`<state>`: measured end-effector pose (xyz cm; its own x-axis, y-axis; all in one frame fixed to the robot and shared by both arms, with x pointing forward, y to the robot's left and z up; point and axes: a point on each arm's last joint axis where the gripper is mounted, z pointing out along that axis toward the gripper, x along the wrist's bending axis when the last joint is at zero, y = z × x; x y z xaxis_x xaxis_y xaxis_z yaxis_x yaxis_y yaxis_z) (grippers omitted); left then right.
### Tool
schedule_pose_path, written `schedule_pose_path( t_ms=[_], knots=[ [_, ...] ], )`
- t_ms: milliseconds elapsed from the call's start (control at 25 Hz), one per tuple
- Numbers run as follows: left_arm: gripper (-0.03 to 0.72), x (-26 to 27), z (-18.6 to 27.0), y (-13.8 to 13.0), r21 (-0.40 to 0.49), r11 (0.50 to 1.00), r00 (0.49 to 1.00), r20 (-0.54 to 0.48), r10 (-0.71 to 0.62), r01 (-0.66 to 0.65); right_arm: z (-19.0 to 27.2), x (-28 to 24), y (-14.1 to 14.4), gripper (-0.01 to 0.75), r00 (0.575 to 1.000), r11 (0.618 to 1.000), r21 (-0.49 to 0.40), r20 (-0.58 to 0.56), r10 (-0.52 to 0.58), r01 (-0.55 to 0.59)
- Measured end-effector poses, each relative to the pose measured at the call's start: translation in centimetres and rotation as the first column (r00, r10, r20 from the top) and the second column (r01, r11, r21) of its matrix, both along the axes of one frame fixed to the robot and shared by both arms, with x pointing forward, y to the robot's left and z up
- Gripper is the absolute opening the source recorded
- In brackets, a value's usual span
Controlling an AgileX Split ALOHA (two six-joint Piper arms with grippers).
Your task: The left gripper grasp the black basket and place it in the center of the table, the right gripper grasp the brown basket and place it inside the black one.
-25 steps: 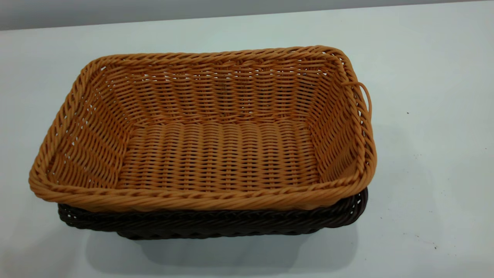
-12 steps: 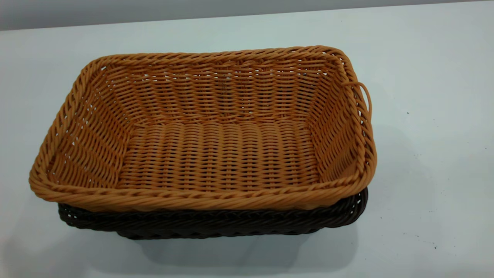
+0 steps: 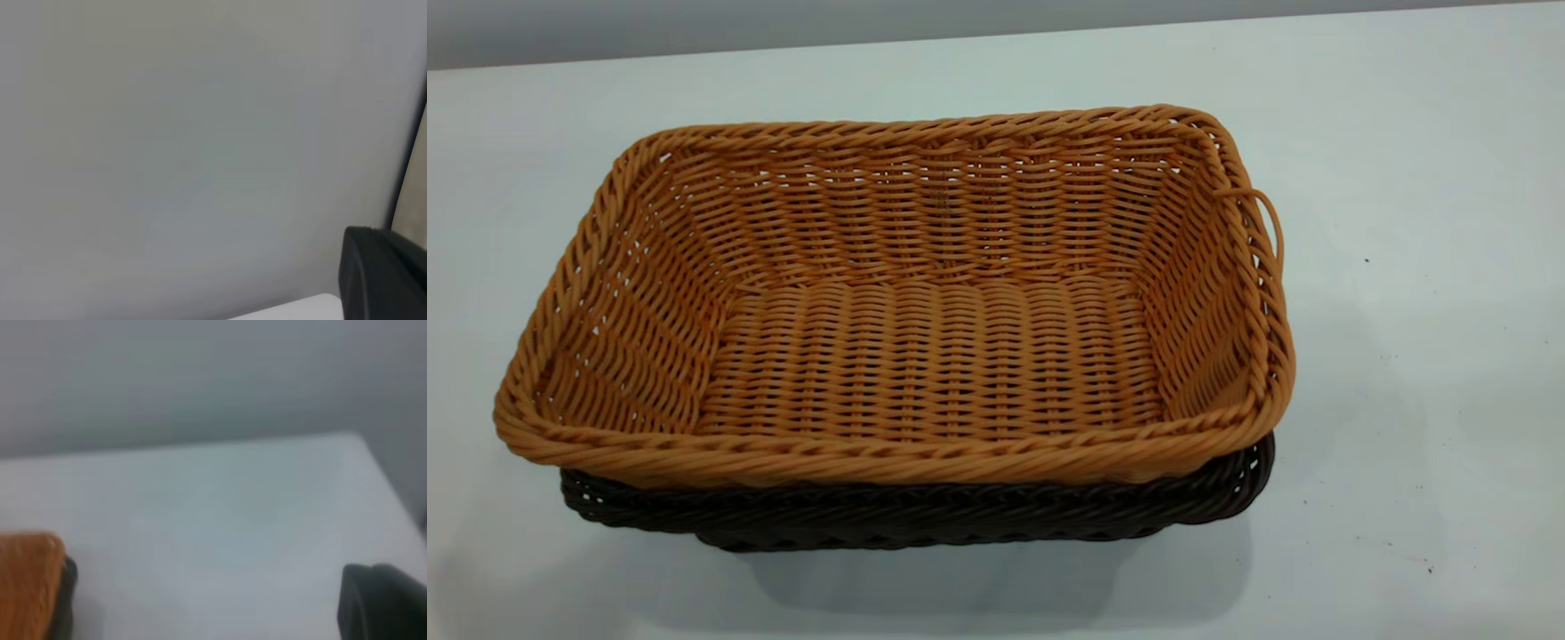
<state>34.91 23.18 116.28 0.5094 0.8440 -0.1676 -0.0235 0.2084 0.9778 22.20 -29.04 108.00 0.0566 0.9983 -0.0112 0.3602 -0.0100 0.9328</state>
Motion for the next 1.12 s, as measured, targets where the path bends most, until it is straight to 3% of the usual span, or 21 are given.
schedule_pose_path(
  t_ms=[280, 1120],
  knots=[
    [-0.001, -0.1, 0.1, 0.1, -0.001, 1.000, 1.000, 0.007, 0.005, -0.005, -3.2, 1.5, -0.3, 0.003, 0.992, 1.000, 0.007, -0.123, -0.011, 0.012],
    [-0.001, -0.2, 0.1, 0.1, 0.039, 0.999, 0.999, 0.038, 0.002, -0.003, -3.2, 1.5, -0.3, 0.003, 0.993, 1.000, 0.008, -0.115, -0.013, 0.014]
  ],
)
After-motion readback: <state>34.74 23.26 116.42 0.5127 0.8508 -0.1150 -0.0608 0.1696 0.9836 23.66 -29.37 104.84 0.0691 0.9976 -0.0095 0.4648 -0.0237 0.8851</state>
